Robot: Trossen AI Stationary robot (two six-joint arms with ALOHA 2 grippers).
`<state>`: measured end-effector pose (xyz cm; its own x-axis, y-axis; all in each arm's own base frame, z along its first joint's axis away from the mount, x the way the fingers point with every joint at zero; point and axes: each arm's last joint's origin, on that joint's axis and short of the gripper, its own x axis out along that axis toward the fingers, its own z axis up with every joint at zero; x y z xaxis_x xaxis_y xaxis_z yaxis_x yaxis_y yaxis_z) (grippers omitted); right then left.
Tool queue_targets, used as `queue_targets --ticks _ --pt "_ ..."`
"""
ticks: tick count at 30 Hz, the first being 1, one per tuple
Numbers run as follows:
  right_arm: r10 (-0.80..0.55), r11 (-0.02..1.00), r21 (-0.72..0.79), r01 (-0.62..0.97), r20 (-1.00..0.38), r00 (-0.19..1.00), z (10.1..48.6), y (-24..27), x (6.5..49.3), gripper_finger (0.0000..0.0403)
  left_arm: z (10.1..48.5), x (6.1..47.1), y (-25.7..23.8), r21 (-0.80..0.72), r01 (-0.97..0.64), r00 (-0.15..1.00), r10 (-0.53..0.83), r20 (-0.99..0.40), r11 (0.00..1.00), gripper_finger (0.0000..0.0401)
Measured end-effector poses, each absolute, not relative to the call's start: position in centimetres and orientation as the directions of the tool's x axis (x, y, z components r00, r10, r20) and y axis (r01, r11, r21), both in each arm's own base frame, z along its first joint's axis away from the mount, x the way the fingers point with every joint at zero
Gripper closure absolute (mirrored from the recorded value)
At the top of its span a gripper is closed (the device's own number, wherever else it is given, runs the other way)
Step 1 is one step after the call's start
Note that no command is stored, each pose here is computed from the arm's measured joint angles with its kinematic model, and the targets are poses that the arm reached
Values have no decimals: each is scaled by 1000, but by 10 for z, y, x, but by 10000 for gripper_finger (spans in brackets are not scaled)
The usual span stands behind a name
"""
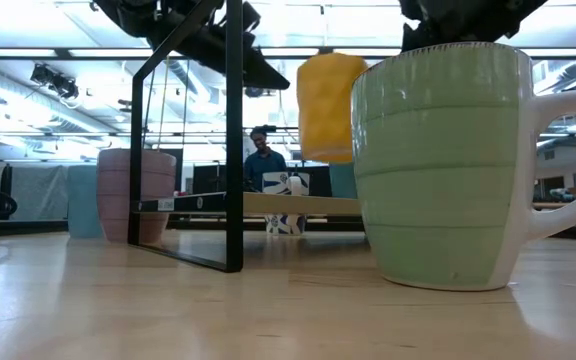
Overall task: Place coffee mugs
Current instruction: Put the yellow mug on the shelf
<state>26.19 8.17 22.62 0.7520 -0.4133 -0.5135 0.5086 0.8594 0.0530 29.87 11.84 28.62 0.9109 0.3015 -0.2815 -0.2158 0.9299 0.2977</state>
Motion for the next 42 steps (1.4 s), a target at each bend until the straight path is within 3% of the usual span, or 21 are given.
queue_targets --ticks 16,33,42 --pt "-491 760 76 645 -584 647 207 102 255 345 285 299 116 293 -190 915 278 -294 937 287" --pt "-582 686 -57 726 -642 499 198 90 237 345 285 299 116 332 -177 914 280 -294 926 287" --pt "-582 691 -56 720 -633 510 199 93 236 345 285 299 116 332 -177 914 280 -295 927 287"
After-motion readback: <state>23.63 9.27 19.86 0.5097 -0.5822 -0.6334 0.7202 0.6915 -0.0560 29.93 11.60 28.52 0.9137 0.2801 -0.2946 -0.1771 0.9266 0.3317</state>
